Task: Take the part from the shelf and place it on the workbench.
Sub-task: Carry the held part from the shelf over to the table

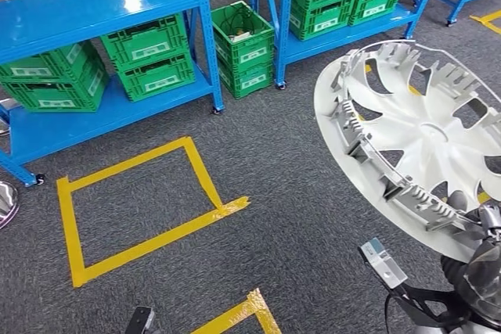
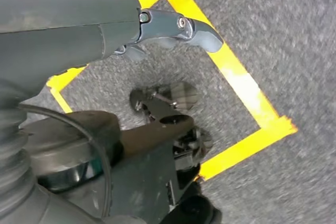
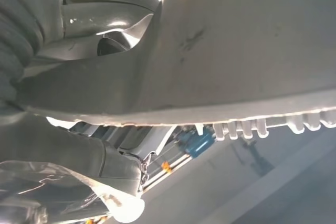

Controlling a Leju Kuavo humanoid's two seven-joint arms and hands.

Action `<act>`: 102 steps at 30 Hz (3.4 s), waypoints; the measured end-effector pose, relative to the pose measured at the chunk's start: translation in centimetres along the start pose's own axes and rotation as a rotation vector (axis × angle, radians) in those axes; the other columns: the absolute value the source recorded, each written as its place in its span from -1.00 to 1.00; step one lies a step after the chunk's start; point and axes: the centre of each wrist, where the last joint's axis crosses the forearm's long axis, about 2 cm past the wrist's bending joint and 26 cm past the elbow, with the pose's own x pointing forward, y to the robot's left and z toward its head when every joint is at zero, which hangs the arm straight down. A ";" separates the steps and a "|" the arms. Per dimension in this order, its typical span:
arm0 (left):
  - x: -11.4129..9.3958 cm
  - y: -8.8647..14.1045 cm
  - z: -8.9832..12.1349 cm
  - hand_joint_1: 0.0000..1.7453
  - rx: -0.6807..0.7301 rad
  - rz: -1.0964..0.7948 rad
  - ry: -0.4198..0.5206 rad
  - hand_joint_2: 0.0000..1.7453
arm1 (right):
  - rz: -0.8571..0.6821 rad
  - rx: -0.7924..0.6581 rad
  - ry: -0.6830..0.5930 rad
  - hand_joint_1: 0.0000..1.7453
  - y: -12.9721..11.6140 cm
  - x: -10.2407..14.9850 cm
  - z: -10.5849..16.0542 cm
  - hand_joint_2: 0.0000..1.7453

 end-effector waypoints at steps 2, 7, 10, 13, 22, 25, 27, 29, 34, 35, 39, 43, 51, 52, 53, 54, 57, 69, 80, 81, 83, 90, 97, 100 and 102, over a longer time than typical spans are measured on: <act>0.0 0.0 0.0 -1.00 0.001 -0.013 0.004 1.00 | 0.007 -0.004 -0.006 1.00 -0.5 -0.1 0.1 1.00; 0.1 0.0 0.0 -1.00 0.000 -0.036 0.006 1.00 | 0.020 -0.006 0.003 1.00 -1.4 -0.4 0.3 1.00; 0.0 -0.2 0.1 -1.00 -0.005 -0.042 -0.004 1.00 | 0.024 -0.004 0.026 1.00 -1.7 -0.5 0.5 1.00; 0.2 -0.4 0.0 -1.00 -0.005 -0.031 -0.026 1.00 | 0.029 -0.003 0.049 1.00 -2.0 -0.6 0.6 1.00; 0.4 -0.4 -0.1 -1.00 0.001 0.003 -0.047 1.00 | 0.036 -0.009 0.027 1.00 -1.9 -0.8 0.4 1.00; 0.2 -0.4 0.0 -1.00 0.001 0.013 -0.044 1.00 | 0.037 -0.005 0.008 1.00 -1.7 -0.8 0.4 1.00; 0.2 -0.4 0.0 -1.00 0.001 0.016 -0.043 1.00 | 0.037 0.002 0.000 1.00 -1.6 -0.8 0.5 1.00; 0.3 -0.3 0.0 -1.00 0.003 0.017 -0.044 1.00 | 0.037 0.007 -0.010 1.00 -1.4 -0.8 0.6 1.00; 0.5 -0.3 -0.1 -1.00 0.011 0.032 -0.045 1.00 | 0.039 0.023 -0.038 1.00 -0.9 -0.9 0.8 1.00; 0.6 -0.3 -0.2 -1.00 0.010 0.032 -0.045 1.00 | 0.039 0.027 -0.042 1.00 -0.8 -0.9 0.9 1.00; 0.5 -0.4 -0.1 -1.00 0.007 0.028 -0.037 1.00 | 0.035 0.035 -0.052 1.00 -0.5 -0.9 0.9 1.00; 0.6 -0.4 -0.1 -1.00 0.004 0.019 -0.029 1.00 | 0.034 0.049 -0.070 1.00 -0.4 -0.9 1.2 1.00; 0.8 -0.3 -0.3 -1.00 0.004 0.013 -0.033 1.00 | 0.038 0.055 -0.072 1.00 -0.3 -0.9 1.3 1.00; 0.8 -0.3 -0.3 -1.00 0.004 0.013 -0.033 1.00 | 0.038 0.056 -0.070 1.00 -0.3 -0.9 1.3 1.00; 0.7 -0.3 -0.2 -1.00 0.004 0.012 -0.031 1.00 | 0.038 0.056 -0.069 1.00 -0.3 -0.9 1.3 1.00; 0.6 -0.3 -0.2 -1.00 0.005 0.013 -0.029 1.00 | 0.038 0.056 -0.069 1.00 -0.3 -0.9 1.3 1.00; 0.5 -0.3 -0.1 -1.00 0.005 0.012 -0.025 1.00 | 0.039 0.061 -0.070 1.00 -0.3 -0.9 1.4 1.00; 0.5 -0.7 -0.1 -1.00 -0.004 0.006 -0.014 1.00 | 0.041 0.070 -0.077 1.00 -0.4 -0.8 1.6 1.00; 0.7 -0.8 -0.1 -1.00 -0.006 0.007 -0.017 1.00 | 0.044 0.073 -0.073 1.00 -0.4 -0.9 1.7 1.00; 0.7 -0.8 -0.1 -1.00 -0.006 0.007 -0.018 1.00 | 0.045 0.072 -0.073 1.00 -0.4 -0.9 1.7 1.00; 0.7 -0.8 -0.1 -1.00 -0.007 0.007 -0.018 1.00 | 0.045 0.070 -0.071 1.00 -0.4 -0.9 1.6 1.00; 0.5 -0.8 -0.1 -1.00 -0.008 0.002 -0.015 1.00 | 0.044 0.068 -0.073 1.00 -0.4 -0.8 1.5 1.00; 0.8 -0.8 -0.2 -1.00 -0.003 -0.002 -0.019 1.00 | 0.044 0.073 -0.113 1.00 -0.2 -0.9 1.6 1.00; 0.9 -0.8 -0.2 -1.00 0.003 -0.004 -0.017 1.00 | 0.045 0.071 -0.133 1.00 -0.2 -0.9 1.5 1.00; 0.9 -0.8 -0.2 -1.00 0.004 -0.006 -0.016 1.00 | 0.047 0.070 -0.136 1.00 -0.2 -0.9 1.5 1.00</act>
